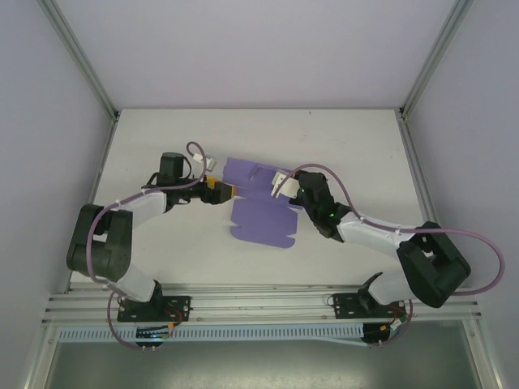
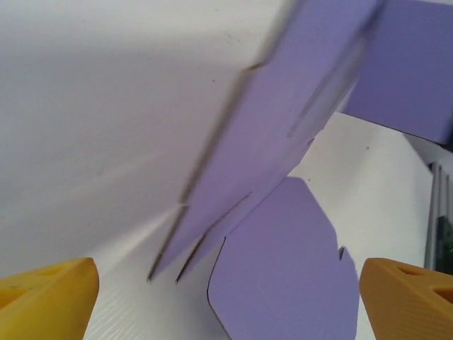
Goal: Assemble paper box
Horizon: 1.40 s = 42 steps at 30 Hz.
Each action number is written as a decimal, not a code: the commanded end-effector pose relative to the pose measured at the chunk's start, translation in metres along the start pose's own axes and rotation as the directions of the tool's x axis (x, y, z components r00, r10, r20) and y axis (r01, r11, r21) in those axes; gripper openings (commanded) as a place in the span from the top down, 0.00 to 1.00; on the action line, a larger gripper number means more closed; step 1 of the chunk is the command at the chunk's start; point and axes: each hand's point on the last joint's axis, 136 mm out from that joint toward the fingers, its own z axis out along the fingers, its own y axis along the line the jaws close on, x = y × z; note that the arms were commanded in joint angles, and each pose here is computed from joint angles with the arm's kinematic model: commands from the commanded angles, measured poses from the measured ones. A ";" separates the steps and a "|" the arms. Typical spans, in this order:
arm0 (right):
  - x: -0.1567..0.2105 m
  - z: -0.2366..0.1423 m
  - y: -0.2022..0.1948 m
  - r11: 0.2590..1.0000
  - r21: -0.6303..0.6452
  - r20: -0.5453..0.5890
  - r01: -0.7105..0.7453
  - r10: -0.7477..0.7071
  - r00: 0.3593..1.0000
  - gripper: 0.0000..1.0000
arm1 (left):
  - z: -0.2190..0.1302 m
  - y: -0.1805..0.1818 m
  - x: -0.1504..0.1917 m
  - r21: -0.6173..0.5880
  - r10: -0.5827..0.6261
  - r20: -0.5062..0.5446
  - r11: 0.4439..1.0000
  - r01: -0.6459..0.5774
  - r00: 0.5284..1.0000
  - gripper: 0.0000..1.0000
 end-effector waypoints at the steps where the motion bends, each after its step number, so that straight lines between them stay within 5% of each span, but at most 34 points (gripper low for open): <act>1: -0.015 -0.010 -0.003 0.996 -0.040 0.066 -0.077 0.080 0.995 1.00 | 0.012 -0.009 -0.010 0.095 -0.007 0.039 0.995 0.003 0.999 0.10; 8: -0.009 -0.010 -0.008 0.991 -0.053 0.034 -0.120 0.122 0.992 1.00 | 0.033 -0.006 -0.003 0.012 0.080 0.055 0.997 -0.081 0.995 0.27; 13: -0.011 -0.011 -0.004 0.985 -0.091 0.025 -0.145 0.148 0.989 1.00 | 0.036 -0.001 0.001 -0.069 0.112 0.090 0.992 -0.106 0.990 0.61; 15: -0.007 -0.009 -0.007 0.985 -0.076 0.003 -0.154 0.155 0.988 1.00 | 0.034 -0.005 0.005 -0.074 0.127 0.098 0.990 -0.120 0.987 0.65; 27: -0.005 -0.010 -0.010 0.973 -0.087 -0.017 -0.216 0.215 0.976 1.00 | 0.030 -0.017 0.016 -0.034 0.124 0.124 0.992 -0.121 0.985 0.67; 42: -0.002 -0.010 0.005 0.960 -0.144 -0.040 -0.239 0.236 0.971 1.00 | 0.027 -0.033 -0.008 -0.121 0.281 0.229 0.958 -0.259 0.932 0.72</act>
